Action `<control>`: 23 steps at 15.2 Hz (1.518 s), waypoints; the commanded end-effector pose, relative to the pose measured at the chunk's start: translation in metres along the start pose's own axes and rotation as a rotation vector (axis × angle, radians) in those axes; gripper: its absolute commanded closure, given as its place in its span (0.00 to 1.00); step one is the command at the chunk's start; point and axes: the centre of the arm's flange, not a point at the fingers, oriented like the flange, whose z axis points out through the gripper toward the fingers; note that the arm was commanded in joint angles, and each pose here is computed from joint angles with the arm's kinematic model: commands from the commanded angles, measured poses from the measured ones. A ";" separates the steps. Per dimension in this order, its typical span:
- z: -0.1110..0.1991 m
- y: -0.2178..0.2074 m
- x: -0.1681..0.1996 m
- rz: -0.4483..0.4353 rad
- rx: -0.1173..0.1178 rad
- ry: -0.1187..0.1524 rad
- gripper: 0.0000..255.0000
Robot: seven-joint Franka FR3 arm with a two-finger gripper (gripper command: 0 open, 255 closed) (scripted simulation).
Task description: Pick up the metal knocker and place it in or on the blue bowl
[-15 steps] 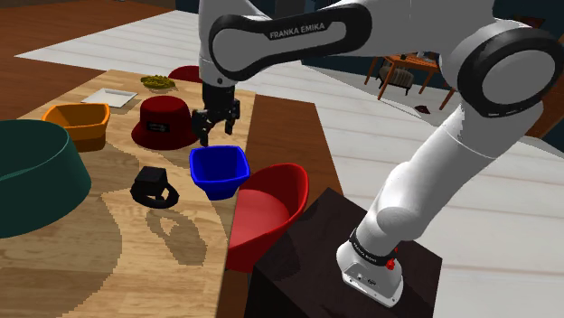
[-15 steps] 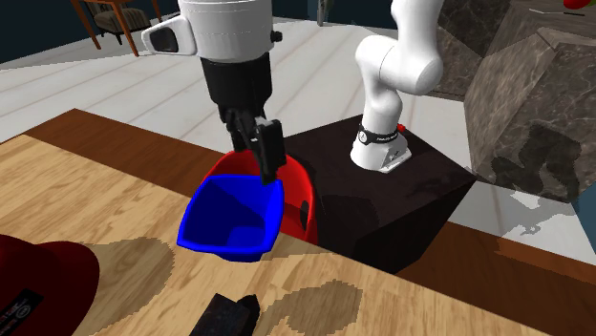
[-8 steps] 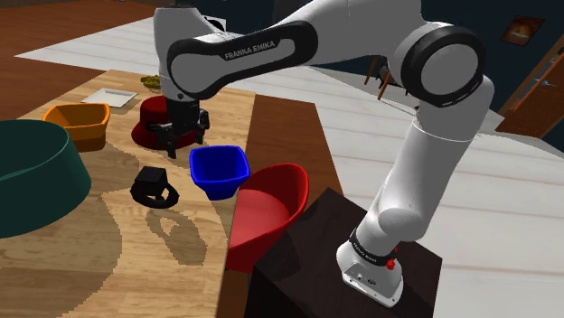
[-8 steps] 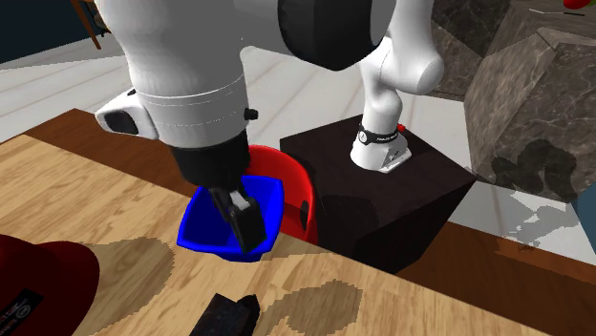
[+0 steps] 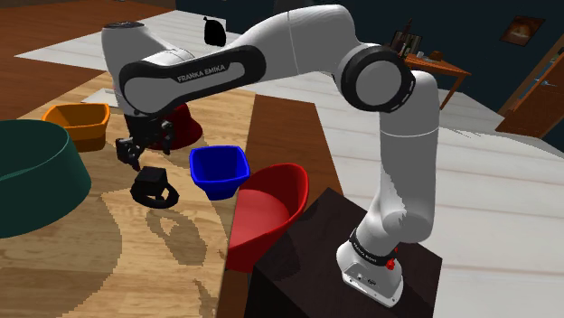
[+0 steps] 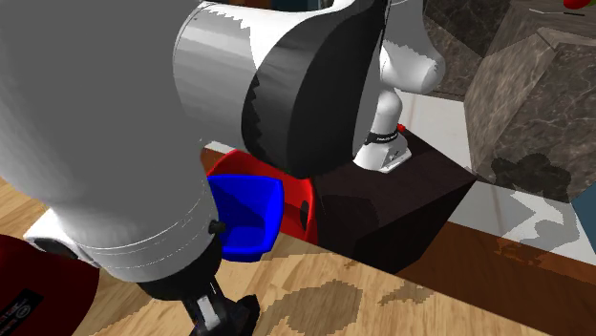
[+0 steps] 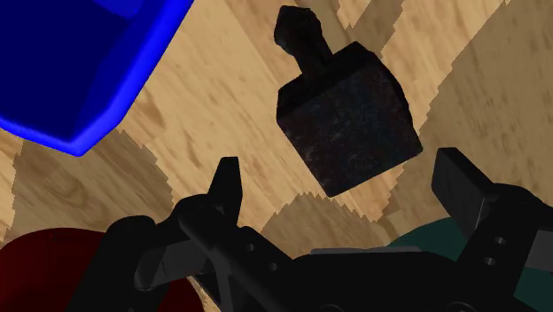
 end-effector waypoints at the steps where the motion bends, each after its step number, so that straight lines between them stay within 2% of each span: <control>1: 0.015 -0.019 0.017 -0.006 -0.005 0.001 0.00; 9: 0.055 -0.019 0.018 -0.006 -0.005 0.001 0.00; 17: 0.055 -0.019 0.018 -0.006 -0.005 0.001 0.00; 18: 0.055 -0.019 0.018 -0.006 -0.005 0.001 1.00; 23: 0.055 -0.020 0.018 -0.006 -0.005 0.001 1.00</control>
